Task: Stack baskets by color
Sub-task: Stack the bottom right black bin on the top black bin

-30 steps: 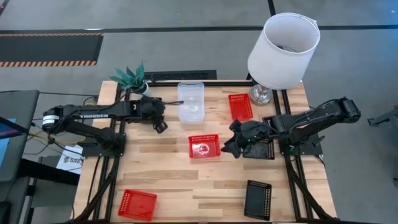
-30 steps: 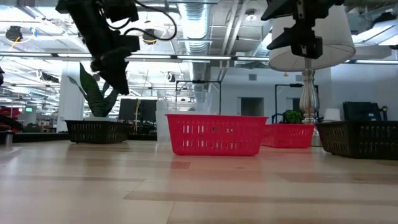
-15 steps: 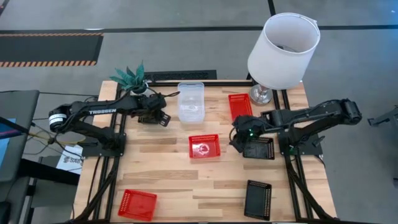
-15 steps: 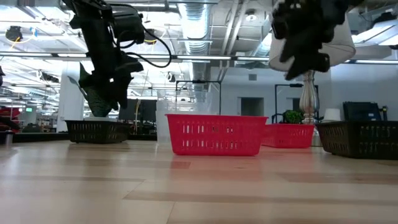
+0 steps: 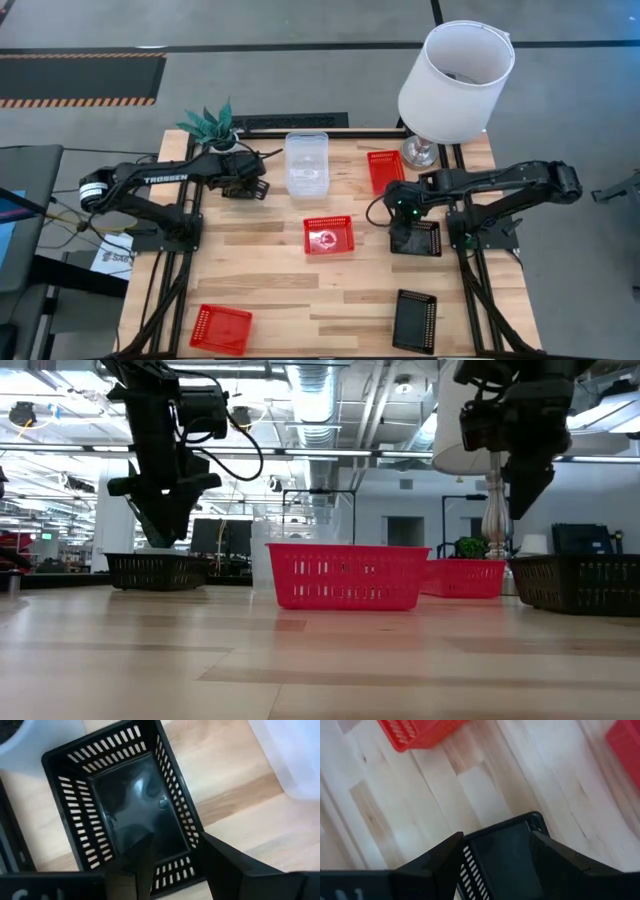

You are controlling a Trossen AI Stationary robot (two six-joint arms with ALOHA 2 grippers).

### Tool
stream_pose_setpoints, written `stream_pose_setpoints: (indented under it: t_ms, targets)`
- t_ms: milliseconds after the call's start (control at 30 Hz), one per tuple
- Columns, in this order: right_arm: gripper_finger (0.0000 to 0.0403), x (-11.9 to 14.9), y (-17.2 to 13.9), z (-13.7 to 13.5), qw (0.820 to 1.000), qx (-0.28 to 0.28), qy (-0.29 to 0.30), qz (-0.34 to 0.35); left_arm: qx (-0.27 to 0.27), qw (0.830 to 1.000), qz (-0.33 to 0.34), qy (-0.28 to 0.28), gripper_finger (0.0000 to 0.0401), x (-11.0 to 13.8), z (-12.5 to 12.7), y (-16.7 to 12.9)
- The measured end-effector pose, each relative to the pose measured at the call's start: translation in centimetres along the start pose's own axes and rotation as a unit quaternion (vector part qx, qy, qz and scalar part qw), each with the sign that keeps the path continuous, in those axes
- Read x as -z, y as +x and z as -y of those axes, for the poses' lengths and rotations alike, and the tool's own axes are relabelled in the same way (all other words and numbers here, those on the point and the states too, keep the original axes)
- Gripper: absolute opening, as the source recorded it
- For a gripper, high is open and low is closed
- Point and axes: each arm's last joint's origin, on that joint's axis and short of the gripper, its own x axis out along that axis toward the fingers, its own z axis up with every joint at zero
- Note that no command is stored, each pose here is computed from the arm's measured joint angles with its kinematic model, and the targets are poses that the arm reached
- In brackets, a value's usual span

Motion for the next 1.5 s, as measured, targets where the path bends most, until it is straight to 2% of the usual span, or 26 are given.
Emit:
stream_pose_setpoints:
  t_ms: [233,500,700,1033,1400,1500]
  targets:
    - [0.0249,0.0,0.0,0.1,1.000,-0.001,-0.009,-0.002,-0.039,0.998,-0.033,-0.037,0.0139,0.1,0.4,2.0]
    - [0.0249,0.0,0.0,0.1,1.000,-0.002,-0.011,-0.004,-0.060,0.996,-0.065,-0.030,0.0139,0.4,1.0,3.7]
    - [0.0249,0.0,0.0,0.1,1.000,-0.002,-0.014,-0.005,-0.042,0.997,-0.048,-0.036,0.0139,0.2,0.8,2.7]
    - [0.0249,-0.1,0.0,0.1,1.000,-0.005,-0.021,0.001,0.022,0.999,0.001,-0.040,0.0139,-0.4,1.4,0.2]
    - [0.0249,-0.3,0.0,0.0,1.000,-0.009,-0.022,0.009,-0.010,1.000,-0.018,-0.009,0.0139,0.1,2.5,2.1]
    - [0.0249,-0.2,0.0,0.0,1.000,-0.007,0.000,0.004,-0.012,1.000,-0.010,0.004,0.0138,0.0,2.5,2.0]
